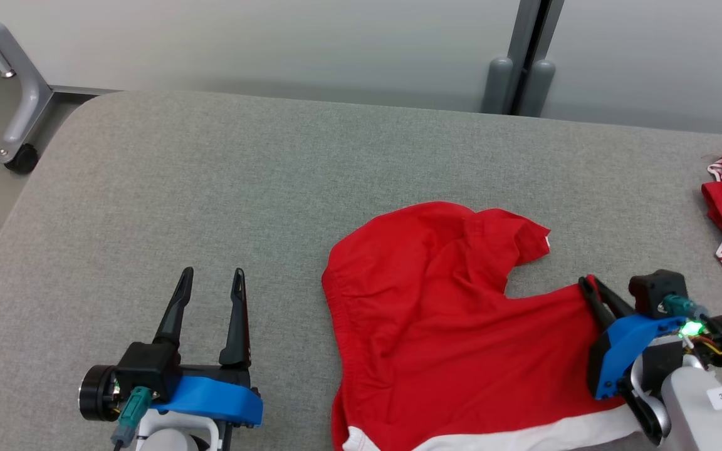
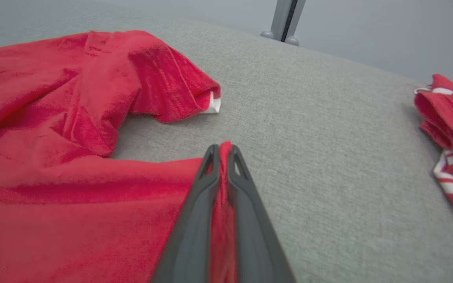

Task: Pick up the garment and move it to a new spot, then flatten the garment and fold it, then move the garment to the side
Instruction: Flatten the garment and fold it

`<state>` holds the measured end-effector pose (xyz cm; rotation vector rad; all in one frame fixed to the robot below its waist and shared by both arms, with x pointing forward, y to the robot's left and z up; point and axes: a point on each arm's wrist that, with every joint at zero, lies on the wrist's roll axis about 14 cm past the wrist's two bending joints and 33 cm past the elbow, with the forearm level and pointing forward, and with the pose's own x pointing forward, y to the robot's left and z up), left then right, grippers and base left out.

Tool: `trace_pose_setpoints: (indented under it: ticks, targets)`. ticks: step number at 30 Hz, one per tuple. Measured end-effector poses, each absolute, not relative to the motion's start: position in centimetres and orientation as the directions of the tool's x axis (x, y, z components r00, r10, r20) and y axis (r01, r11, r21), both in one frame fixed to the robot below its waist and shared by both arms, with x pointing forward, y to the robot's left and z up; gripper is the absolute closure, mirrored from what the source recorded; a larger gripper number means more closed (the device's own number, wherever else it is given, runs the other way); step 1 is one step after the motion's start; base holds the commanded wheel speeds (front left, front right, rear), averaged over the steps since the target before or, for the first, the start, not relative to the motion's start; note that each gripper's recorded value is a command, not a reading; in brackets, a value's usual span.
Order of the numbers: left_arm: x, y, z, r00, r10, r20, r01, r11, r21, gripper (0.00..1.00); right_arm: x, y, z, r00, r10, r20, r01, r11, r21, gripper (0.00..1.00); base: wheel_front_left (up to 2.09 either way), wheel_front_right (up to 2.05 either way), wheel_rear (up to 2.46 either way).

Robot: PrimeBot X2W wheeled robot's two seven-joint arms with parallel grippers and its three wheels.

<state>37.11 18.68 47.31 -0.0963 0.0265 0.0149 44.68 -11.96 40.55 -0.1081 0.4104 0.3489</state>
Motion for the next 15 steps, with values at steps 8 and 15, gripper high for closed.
trace_pose_setpoints:
  ticks: [8,15]
  targets:
    - [37.0,18.7,47.5,1.000,0.013,-0.023,-0.015,0.995,-0.096,0.00,46.0,-12.1,40.6,0.874,0.281,-0.397,-0.318,0.947,-0.031,0.18,0.00,0.00,0.00]
    - [37.0,18.0,47.7,1.000,-0.007,-0.015,0.006,0.996,-0.094,0.00,45.8,-12.4,42.7,0.925,0.263,-0.276,-0.271,0.963,0.011,0.00,0.00,0.00,0.00]
